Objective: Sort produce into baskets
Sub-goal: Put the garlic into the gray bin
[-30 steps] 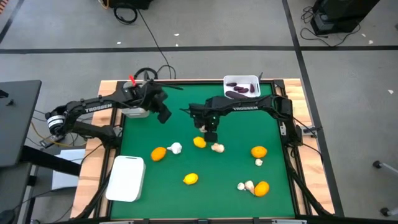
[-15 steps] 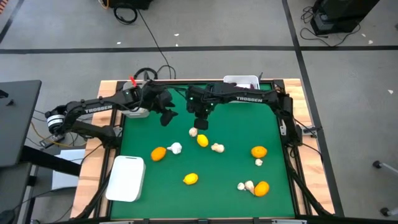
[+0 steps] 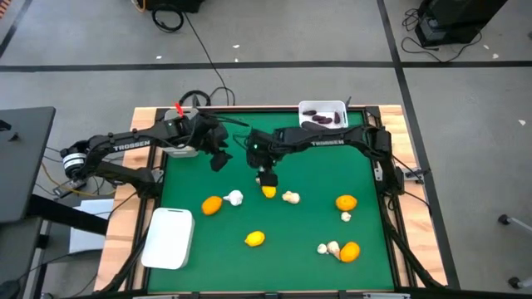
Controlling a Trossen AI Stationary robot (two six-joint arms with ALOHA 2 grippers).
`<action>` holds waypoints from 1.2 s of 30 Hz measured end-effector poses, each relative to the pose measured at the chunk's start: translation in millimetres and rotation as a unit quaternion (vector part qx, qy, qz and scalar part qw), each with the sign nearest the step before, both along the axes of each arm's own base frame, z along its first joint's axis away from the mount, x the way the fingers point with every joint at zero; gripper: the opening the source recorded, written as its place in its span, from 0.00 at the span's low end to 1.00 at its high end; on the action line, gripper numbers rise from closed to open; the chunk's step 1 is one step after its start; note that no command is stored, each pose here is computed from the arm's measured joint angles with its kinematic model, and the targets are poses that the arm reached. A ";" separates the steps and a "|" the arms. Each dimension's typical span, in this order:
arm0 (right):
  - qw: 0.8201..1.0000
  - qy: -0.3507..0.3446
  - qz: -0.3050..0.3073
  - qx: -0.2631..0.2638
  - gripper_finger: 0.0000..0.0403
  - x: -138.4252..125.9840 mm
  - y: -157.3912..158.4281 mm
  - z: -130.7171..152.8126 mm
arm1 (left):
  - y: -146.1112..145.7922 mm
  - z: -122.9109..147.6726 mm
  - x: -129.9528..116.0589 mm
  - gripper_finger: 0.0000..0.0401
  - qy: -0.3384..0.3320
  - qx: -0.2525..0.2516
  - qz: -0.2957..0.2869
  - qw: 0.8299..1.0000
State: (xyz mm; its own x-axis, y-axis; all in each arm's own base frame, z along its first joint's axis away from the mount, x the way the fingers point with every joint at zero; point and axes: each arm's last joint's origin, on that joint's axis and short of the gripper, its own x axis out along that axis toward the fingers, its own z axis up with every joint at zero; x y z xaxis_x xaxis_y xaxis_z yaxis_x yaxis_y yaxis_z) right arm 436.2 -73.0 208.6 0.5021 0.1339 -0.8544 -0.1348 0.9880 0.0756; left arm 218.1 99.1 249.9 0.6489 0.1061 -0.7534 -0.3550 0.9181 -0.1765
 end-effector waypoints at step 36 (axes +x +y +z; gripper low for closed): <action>0.992 -0.018 -0.103 0.073 0.37 -3.3 -3.9 -59.7 | -7.0 -4.7 -3.7 0.64 0.035 -0.030 0.003 0.999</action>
State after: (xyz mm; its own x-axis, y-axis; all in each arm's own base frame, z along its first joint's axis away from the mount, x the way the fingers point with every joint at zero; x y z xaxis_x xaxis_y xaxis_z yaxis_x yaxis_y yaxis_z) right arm 432.9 -76.9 148.9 0.5615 0.1454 -0.8146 0.0640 0.9739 0.2180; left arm 214.4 92.1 245.1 0.5947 0.0635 -0.8014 -0.3732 0.9047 -0.2053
